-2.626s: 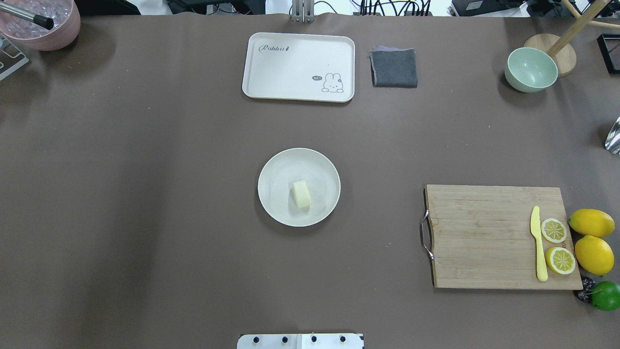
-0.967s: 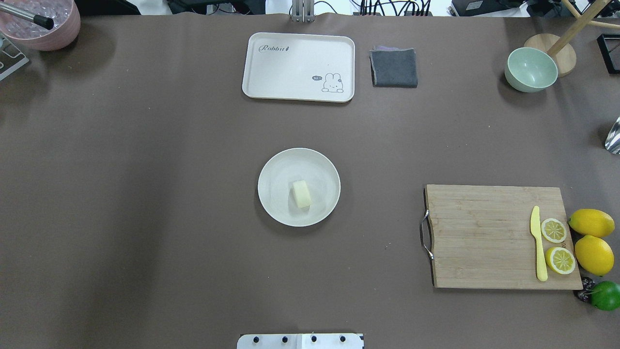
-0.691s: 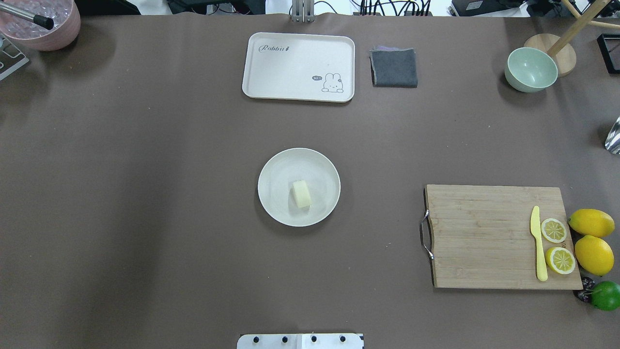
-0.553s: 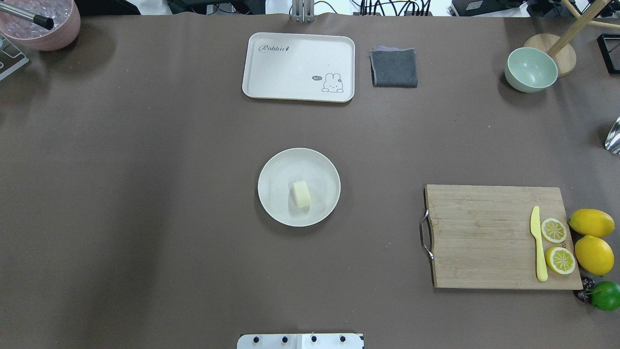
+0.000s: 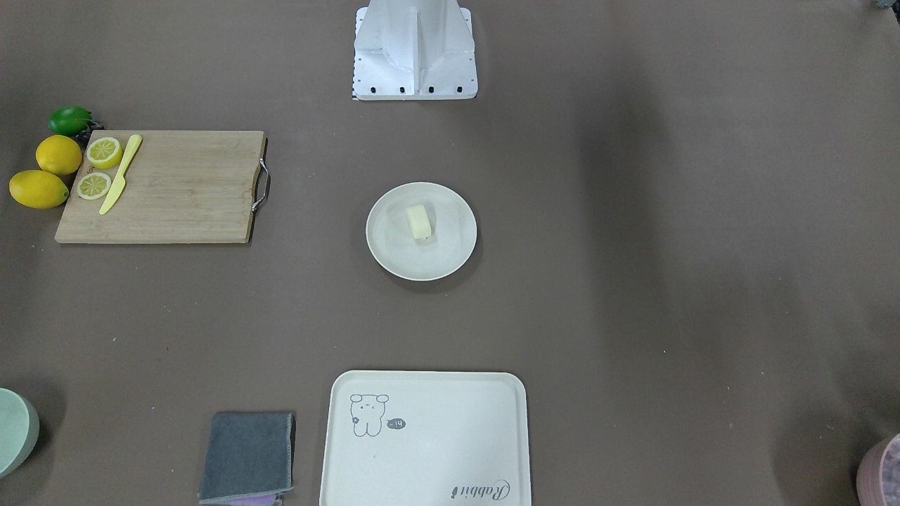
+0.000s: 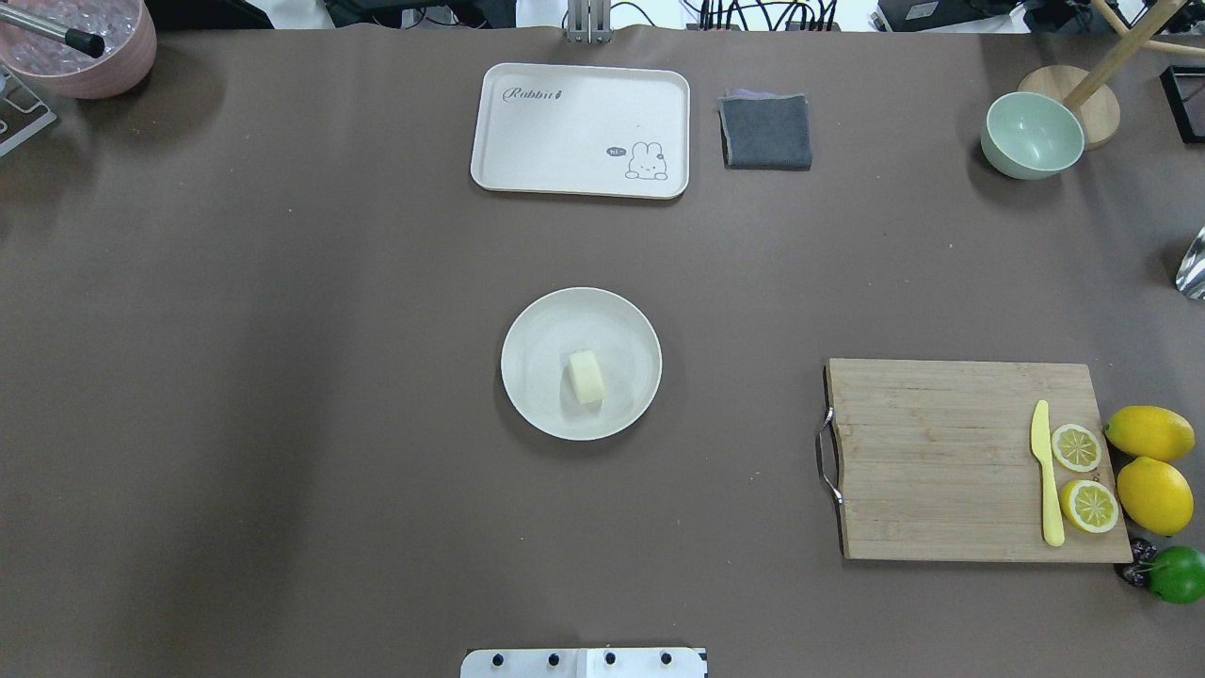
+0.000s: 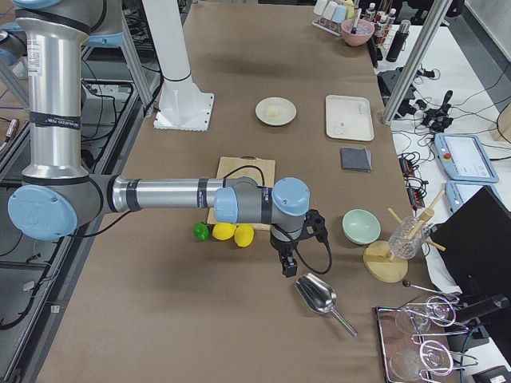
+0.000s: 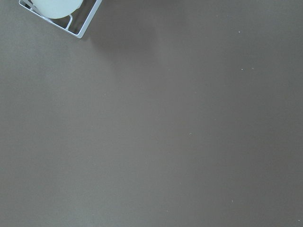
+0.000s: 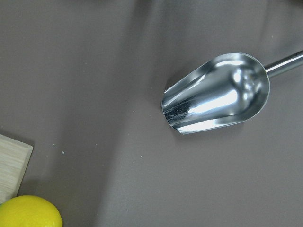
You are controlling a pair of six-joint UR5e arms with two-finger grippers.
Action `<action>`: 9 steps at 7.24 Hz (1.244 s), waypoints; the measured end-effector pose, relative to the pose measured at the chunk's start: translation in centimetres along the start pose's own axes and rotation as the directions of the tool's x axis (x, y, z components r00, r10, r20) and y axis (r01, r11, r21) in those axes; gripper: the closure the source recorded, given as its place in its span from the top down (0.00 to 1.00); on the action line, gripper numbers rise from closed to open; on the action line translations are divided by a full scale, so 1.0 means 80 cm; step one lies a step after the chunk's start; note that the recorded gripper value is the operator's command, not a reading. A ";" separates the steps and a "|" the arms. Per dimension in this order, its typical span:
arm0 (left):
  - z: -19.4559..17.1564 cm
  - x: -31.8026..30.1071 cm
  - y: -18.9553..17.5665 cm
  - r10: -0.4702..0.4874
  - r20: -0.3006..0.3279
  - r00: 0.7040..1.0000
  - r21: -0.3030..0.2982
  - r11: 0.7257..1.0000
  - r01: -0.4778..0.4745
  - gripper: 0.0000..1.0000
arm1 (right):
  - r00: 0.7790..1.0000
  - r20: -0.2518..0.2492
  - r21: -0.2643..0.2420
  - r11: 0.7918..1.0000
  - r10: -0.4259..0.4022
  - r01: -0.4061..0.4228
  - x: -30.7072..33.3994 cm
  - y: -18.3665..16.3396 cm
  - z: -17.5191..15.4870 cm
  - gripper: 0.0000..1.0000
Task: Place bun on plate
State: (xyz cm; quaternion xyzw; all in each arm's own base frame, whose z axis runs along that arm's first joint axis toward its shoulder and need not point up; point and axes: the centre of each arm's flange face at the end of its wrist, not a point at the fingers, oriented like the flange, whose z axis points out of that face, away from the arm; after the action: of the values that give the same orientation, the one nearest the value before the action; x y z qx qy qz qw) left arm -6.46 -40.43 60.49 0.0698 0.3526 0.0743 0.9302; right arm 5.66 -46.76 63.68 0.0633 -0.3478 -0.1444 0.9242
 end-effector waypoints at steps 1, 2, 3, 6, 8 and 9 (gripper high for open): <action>0.000 0.000 0.001 -0.001 0.000 1.000 0.000 1.000 0.001 0.97 | 1.000 -0.002 -0.001 1.000 0.000 0.000 0.000 0.000 0.000 1.00; 0.000 -0.001 0.002 -0.001 0.000 1.000 -0.001 1.000 0.001 0.97 | 1.000 -0.003 -0.001 1.000 -0.002 0.002 -0.001 -0.001 0.000 1.00; 0.001 -0.001 0.002 -0.002 0.000 1.000 -0.001 1.000 0.002 0.97 | 1.000 -0.003 -0.001 1.000 -0.002 0.002 -0.001 -0.002 0.000 1.00; 0.002 -0.002 0.003 -0.004 0.000 1.000 -0.003 1.000 0.004 0.97 | 1.000 -0.001 -0.006 1.000 -0.006 0.006 -0.003 -0.003 0.004 1.00; 0.003 -0.002 0.003 -0.005 -0.004 1.000 -0.004 1.000 0.005 0.97 | 1.000 0.000 -0.011 1.000 -0.012 0.012 -0.005 -0.004 0.007 1.00; 0.002 -0.002 0.004 -0.004 -0.005 1.000 -0.004 1.000 0.004 0.97 | 1.000 0.000 -0.014 1.000 -0.015 0.015 -0.006 -0.005 0.009 1.00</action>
State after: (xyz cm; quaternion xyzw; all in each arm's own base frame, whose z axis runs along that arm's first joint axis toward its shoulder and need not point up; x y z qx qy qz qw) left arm -6.48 -40.17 60.79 0.0672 0.3551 0.0730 0.9295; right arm 4.75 -46.98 63.83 0.0595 -0.3464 -0.1537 0.9235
